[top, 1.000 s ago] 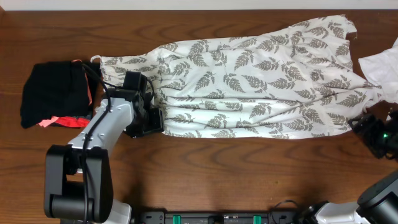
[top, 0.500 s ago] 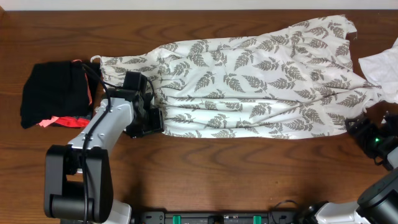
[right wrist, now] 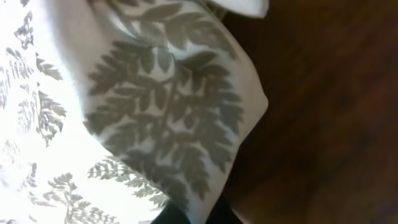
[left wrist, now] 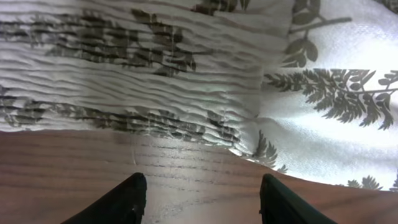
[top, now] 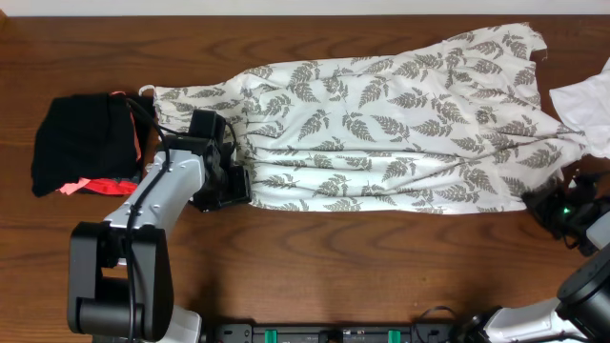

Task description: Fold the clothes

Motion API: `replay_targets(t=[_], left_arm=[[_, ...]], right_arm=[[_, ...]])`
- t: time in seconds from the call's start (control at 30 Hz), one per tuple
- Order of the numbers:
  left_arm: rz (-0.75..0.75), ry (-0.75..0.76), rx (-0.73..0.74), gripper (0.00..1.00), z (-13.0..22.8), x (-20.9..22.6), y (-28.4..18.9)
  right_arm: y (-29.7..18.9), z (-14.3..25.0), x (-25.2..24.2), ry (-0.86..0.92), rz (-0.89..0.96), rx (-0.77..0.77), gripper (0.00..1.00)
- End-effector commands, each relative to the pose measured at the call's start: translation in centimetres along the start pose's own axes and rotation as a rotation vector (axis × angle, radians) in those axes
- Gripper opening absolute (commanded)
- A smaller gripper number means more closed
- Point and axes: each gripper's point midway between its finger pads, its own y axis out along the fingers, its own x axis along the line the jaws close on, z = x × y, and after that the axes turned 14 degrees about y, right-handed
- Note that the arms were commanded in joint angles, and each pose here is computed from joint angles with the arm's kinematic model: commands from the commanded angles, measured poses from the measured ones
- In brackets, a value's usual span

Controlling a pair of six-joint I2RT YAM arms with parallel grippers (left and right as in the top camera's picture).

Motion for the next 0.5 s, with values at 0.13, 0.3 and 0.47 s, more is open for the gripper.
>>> replay_targets(t=[0.13, 0.3, 0.47], left_arm=[[0.006, 0.006, 0.018, 0.59, 0.5, -0.1, 0.3], [0.006, 0.006, 0.018, 0.59, 0.5, -0.1, 0.3], [0.006, 0.005, 0.019, 0.59, 0.5, -0.1, 0.3]], right_arm=[[-6.7, -2.3, 3.5, -0.017, 0.011, -0.161, 0.01], [-11.9, -3.1, 7.9, -0.098, 0.0, -0.255, 0.01], [-12.8, -2.7, 9.5, -0.161, 0.095, -0.284, 0.01]])
